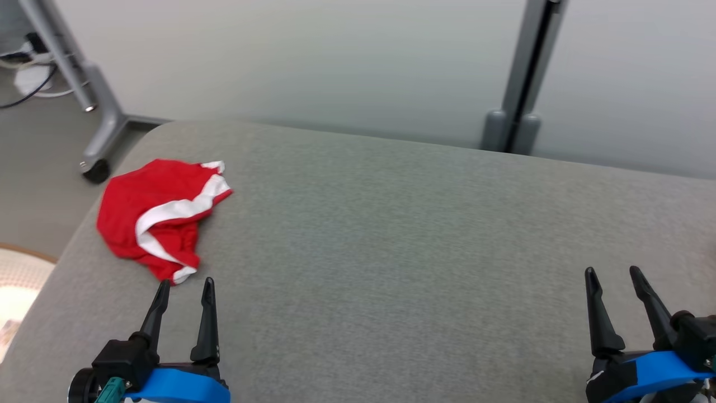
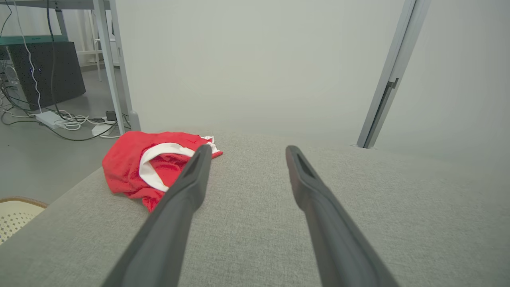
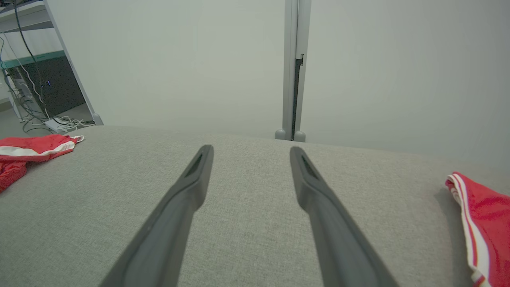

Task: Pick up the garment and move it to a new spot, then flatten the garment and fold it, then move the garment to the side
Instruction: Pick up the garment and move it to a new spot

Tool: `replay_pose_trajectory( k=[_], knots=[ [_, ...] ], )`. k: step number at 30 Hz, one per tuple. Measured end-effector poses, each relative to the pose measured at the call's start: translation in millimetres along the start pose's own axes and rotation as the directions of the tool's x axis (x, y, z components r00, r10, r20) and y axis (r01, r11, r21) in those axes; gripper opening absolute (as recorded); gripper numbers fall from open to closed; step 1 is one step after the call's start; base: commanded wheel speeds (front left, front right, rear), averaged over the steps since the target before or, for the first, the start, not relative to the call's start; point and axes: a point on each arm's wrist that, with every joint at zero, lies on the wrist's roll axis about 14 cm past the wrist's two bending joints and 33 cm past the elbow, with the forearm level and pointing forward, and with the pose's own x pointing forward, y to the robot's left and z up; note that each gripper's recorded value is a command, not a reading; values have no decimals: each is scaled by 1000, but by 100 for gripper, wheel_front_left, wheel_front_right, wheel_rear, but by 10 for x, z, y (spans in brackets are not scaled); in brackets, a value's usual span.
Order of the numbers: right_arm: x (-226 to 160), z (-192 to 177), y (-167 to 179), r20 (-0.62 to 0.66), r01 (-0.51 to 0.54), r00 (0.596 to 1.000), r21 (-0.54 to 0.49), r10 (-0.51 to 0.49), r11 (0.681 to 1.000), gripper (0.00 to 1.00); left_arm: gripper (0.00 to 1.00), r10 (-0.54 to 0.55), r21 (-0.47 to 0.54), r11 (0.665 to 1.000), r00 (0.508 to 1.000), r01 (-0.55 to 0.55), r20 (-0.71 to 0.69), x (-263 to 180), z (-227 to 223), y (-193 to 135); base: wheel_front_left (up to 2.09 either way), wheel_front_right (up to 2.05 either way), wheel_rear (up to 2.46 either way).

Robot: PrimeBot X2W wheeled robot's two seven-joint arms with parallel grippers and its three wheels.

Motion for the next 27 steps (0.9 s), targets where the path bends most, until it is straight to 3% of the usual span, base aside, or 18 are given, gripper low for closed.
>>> replay_pose_trajectory(
  k=[13, 27],
  knots=[
    [317, -245, 741, -58, -220, 974, -7, 219, 975, 100, 100, 200, -5, 980, 980, -200, 14, -457, 39, 546, 0, 0, 0],
    [425, -550, 1014, -98, -295, 951, -6, 292, 956, 100, 100, 284, -4, 959, 959, -284, 5, -672, 19, 734, 0, 0, 0]
  ],
)
